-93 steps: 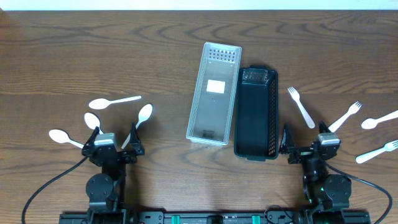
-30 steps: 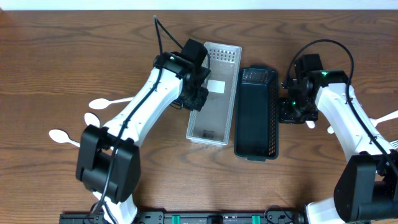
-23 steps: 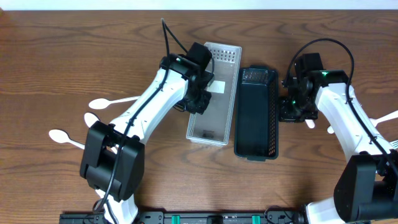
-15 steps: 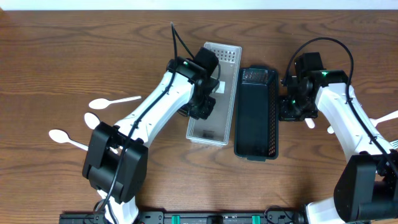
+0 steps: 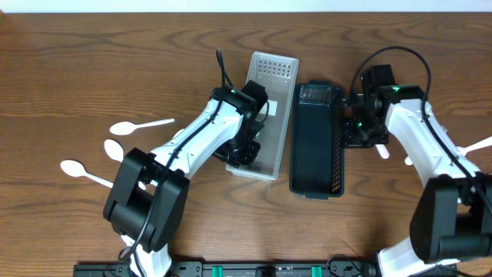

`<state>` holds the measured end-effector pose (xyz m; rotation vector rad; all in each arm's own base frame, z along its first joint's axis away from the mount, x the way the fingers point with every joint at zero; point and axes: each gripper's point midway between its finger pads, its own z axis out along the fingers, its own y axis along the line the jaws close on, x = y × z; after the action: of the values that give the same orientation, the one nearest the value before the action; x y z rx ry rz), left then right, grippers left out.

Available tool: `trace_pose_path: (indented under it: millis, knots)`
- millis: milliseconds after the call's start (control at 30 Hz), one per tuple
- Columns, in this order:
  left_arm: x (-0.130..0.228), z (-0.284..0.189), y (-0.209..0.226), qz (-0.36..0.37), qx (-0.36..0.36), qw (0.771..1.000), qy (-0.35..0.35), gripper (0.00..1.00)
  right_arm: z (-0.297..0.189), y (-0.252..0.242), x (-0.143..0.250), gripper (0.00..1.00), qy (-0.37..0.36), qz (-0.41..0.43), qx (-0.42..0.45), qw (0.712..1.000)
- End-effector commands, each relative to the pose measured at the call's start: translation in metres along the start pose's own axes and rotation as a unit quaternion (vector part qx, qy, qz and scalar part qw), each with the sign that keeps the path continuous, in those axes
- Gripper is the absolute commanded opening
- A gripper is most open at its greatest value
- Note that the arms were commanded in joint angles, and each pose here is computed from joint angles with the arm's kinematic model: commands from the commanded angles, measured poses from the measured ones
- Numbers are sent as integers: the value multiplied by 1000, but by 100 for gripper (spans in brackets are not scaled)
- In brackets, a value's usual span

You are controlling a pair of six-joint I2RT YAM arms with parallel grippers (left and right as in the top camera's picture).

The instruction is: Pack container

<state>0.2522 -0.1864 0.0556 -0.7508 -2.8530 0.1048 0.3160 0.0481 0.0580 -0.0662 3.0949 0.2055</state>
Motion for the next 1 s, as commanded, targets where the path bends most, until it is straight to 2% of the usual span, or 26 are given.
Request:
trace_pose_path:
  millis: [0, 200, 367, 567, 767, 900, 967]
  knots:
    - [13, 2, -1, -17, -5, 999, 28, 6, 10, 19, 0, 2, 11, -32, -50, 998]
    - [35, 2, -30, -11, 37, 997, 72, 5, 12, 27, -10, 3, -6, -41, -71, 997]
    - [46, 3, -47, 17, 30, 995, 90, 6, 9, 43, -12, 4, -15, -64, -119, 991]
    - [53, 5, -57, 38, 19, 994, 100, 6, 9, 45, -12, 4, -16, -72, -123, 990]
    - [48, 4, -32, 33, -48, 994, 88, 6, 9, 44, -12, 5, -15, -72, -122, 990]
    - [41, 0, -19, 33, -81, 994, 70, 6, 10, 37, -11, 9, -12, -70, -103, 992]
    - [31, -3, -10, 34, -110, 992, 44, 6, 13, 21, -10, 20, -8, -52, -56, 997]
